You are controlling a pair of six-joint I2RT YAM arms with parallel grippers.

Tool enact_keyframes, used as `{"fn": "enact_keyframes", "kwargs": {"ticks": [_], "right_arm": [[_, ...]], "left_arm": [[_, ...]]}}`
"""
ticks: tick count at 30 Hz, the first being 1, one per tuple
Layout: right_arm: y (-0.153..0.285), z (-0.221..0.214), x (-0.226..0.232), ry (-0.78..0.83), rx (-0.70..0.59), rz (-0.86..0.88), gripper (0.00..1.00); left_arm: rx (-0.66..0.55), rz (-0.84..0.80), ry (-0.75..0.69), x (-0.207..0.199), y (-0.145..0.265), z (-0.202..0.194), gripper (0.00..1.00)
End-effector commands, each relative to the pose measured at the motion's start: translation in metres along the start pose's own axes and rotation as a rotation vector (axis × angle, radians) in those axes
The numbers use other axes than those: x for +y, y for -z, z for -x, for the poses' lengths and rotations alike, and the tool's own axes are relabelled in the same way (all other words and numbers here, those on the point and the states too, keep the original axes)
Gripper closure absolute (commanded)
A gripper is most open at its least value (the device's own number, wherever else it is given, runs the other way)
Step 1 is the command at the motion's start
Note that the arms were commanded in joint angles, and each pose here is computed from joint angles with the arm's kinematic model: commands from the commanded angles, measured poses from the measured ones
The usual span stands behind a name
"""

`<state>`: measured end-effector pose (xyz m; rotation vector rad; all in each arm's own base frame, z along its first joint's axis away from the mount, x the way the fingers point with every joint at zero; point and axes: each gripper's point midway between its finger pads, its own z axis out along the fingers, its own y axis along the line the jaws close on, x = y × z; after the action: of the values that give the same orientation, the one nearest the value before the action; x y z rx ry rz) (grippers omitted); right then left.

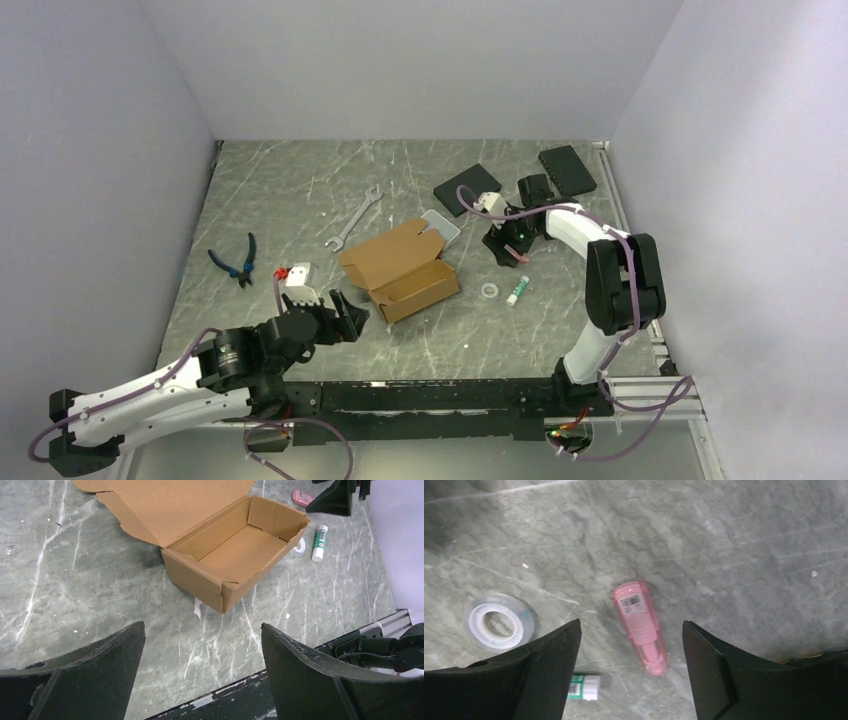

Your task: Fold the paper box

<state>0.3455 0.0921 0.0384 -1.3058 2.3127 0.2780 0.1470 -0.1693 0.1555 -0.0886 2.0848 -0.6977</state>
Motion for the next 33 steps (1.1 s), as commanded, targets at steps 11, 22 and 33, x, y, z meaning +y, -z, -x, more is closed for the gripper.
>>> {"fn": "enact_keyframes", "kwargs": {"ticks": [11, 22, 33], "right_arm": [[-0.017, -0.018, 0.000, -0.006, 0.056, 0.084, 0.44], [-0.010, -0.008, 0.005, -0.003, 0.004, 0.088, 0.93], [0.053, 0.061, 0.030, 0.092, -0.268, 0.123, 0.95]], "left_arm": [[0.021, -0.005, 0.009, 0.002, -0.002, -0.009, 0.09], [0.024, -0.014, 0.049, 0.006, -0.003, -0.016, 0.09], [0.021, -0.009, 0.056, 0.008, -0.004, -0.017, 0.09]]}}
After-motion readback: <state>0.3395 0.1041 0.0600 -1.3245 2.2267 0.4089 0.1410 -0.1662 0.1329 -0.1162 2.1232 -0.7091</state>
